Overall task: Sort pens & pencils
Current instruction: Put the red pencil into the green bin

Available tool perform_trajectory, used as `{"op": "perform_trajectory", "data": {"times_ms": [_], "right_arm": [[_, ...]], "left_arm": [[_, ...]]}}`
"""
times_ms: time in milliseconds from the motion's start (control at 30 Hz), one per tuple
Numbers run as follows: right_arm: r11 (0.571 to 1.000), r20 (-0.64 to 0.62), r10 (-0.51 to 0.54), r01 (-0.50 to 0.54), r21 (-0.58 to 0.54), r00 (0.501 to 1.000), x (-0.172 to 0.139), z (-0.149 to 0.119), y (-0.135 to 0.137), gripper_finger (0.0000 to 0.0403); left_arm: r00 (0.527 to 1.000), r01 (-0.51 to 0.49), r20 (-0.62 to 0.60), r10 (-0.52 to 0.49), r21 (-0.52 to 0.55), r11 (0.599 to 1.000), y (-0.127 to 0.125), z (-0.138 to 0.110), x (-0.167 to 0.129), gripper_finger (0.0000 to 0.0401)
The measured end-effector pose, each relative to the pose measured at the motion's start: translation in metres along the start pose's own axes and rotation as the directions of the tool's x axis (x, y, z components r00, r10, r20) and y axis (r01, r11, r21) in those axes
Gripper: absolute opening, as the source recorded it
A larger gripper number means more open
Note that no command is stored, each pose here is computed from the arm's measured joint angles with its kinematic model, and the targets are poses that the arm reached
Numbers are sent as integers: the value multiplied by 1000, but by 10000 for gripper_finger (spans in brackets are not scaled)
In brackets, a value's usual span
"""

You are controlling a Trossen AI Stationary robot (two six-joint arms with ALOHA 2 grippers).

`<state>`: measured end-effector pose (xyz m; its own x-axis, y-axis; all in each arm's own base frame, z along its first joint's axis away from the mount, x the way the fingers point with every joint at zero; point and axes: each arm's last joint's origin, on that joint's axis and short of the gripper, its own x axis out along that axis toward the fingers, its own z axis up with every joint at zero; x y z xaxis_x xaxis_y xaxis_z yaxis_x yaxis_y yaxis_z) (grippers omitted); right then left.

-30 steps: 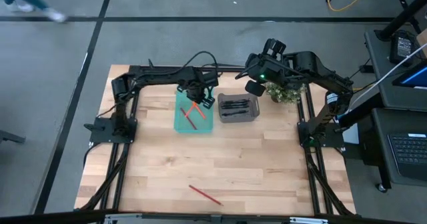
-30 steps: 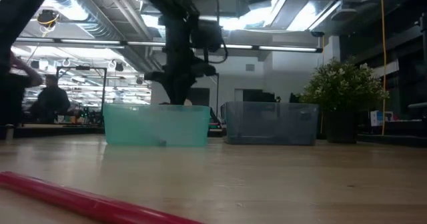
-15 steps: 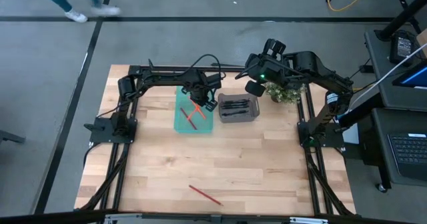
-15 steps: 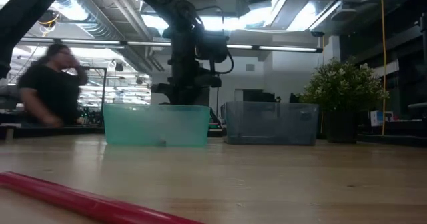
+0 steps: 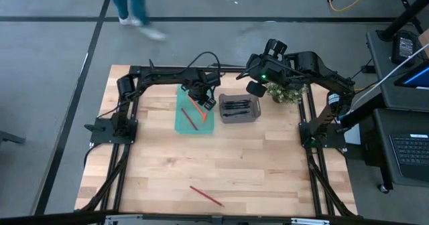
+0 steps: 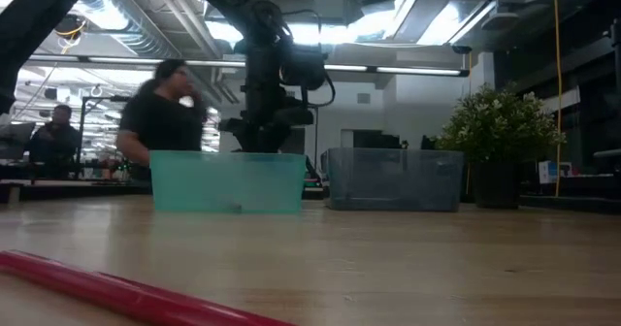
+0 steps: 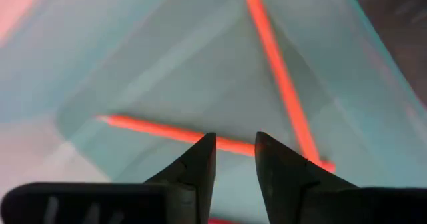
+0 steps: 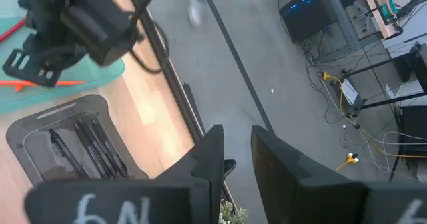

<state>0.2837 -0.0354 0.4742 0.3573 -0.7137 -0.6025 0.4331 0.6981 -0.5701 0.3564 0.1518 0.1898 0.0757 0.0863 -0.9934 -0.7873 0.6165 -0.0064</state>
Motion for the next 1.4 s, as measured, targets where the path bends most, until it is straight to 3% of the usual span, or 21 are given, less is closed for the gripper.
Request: {"op": "perform_trajectory", "data": {"times_ms": [300, 433, 633, 833, 900, 1000, 1133, 1400], "right_arm": [[1000, 0, -1, 1, -3, 1000, 0, 0, 0, 78], [999, 1, -42, 42, -17, 999, 0, 0, -1, 78], [989, 3, -145, 146, -27, 989, 0, 0, -4, 78], [983, 3, -182, 182, -24, 983, 0, 0, -5, 78], [983, 3, -182, 182, -19, 983, 0, 0, -5, 78], [983, 4, -182, 182, 5, 983, 0, 0, -5, 78], [982, 27, -183, 181, 48, 983, 0, 4, -6, 78], [984, 98, -85, 68, 165, 992, 0, 13, -4, 78]], "left_arm": [[994, -14, 108, 13, 12, 1000, 15, -17, -64, 99], [989, 9, 149, -22, 85, 996, 4, -43, -96, 100], [988, -32, 155, -12, 276, 961, -33, -104, -127, 95], [990, -48, 135, -28, 526, 849, -87, -181, -129, 94], [992, -44, 123, -32, 565, 824, -99, -208, -123, 94], [976, 44, 140, -169, 629, 776, -123, -245, -119, 94], [928, 157, 126, -351, 721, 675, -152, -283, -114, 94], [974, 134, 0, -228, 807, 575, -182, -316, -62, 94]]}}
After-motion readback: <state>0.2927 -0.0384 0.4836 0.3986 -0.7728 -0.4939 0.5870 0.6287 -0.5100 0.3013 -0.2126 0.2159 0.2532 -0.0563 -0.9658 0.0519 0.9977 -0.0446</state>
